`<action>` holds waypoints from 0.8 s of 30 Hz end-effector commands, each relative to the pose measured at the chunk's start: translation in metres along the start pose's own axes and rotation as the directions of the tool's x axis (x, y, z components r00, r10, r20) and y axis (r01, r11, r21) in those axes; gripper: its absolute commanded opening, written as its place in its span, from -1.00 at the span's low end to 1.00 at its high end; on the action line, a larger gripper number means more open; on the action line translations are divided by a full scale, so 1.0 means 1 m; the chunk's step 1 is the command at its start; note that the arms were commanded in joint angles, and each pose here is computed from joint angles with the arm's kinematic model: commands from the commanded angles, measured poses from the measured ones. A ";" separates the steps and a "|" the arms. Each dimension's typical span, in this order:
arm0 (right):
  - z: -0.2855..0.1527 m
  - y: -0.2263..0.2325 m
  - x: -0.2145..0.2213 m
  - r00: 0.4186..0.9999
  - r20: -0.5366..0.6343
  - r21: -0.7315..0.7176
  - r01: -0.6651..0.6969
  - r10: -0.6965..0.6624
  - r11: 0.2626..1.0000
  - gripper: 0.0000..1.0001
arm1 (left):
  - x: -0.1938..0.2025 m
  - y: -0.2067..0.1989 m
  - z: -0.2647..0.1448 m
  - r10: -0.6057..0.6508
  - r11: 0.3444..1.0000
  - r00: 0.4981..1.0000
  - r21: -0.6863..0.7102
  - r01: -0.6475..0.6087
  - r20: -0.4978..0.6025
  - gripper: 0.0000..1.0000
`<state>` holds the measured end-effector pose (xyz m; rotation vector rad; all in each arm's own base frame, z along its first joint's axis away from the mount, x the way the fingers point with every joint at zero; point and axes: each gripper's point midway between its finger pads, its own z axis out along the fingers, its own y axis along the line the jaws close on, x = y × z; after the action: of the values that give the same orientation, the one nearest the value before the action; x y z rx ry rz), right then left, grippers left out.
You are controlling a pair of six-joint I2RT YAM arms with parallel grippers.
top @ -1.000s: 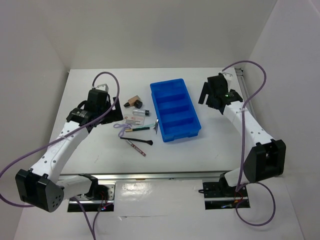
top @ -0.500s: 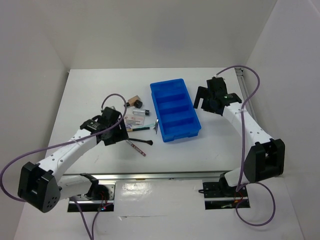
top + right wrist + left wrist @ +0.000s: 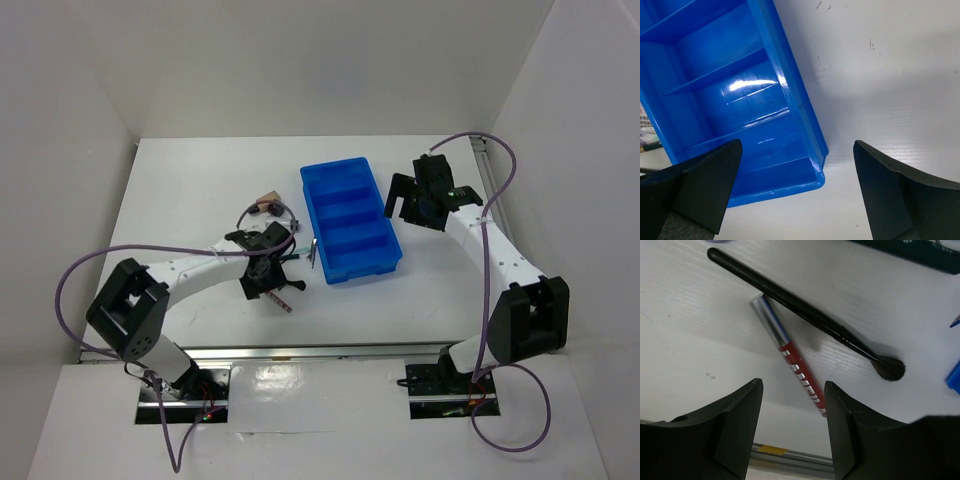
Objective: Organize the makeup
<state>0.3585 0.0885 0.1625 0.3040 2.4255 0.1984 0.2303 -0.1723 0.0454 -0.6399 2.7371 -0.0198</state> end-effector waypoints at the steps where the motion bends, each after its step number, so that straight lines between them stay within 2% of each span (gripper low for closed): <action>1: 0.000 0.007 -0.010 0.999 0.029 -0.019 -0.013 0.014 1.000 1.00 | -0.009 -0.009 -0.002 -0.081 0.997 0.996 -0.017 0.082 0.033 0.31; 4: 0.002 0.008 -0.007 1.000 0.015 -0.026 -0.012 0.013 1.000 1.00 | -0.005 -0.012 0.007 -0.088 0.996 0.996 -0.020 0.089 0.019 0.31; 12: 0.005 0.001 -0.006 1.000 0.012 0.010 0.009 -0.009 1.000 1.00 | 0.015 -0.007 0.025 -0.109 0.993 0.993 -0.045 0.107 -0.039 0.13; 16: 0.007 -0.004 -0.001 1.000 0.001 0.029 0.011 -0.011 1.000 1.00 | 0.022 -0.008 0.028 -0.125 0.992 0.991 -0.040 0.123 -0.049 -0.16; 17: 0.006 -0.008 -0.001 1.000 -0.001 0.050 0.012 -0.012 0.999 1.00 | 0.023 -0.008 0.028 -0.125 0.992 0.990 -0.038 0.123 -0.058 -0.32; 24: 0.008 -0.011 0.002 1.000 -0.005 0.063 0.014 -0.013 0.998 1.00 | 0.025 -0.003 0.008 -0.123 0.992 0.992 -0.021 0.122 -0.022 -0.77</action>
<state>0.3599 0.0832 0.1532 0.3216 2.4443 0.1506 0.2188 -0.1862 0.0173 -0.7982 2.7443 -0.0249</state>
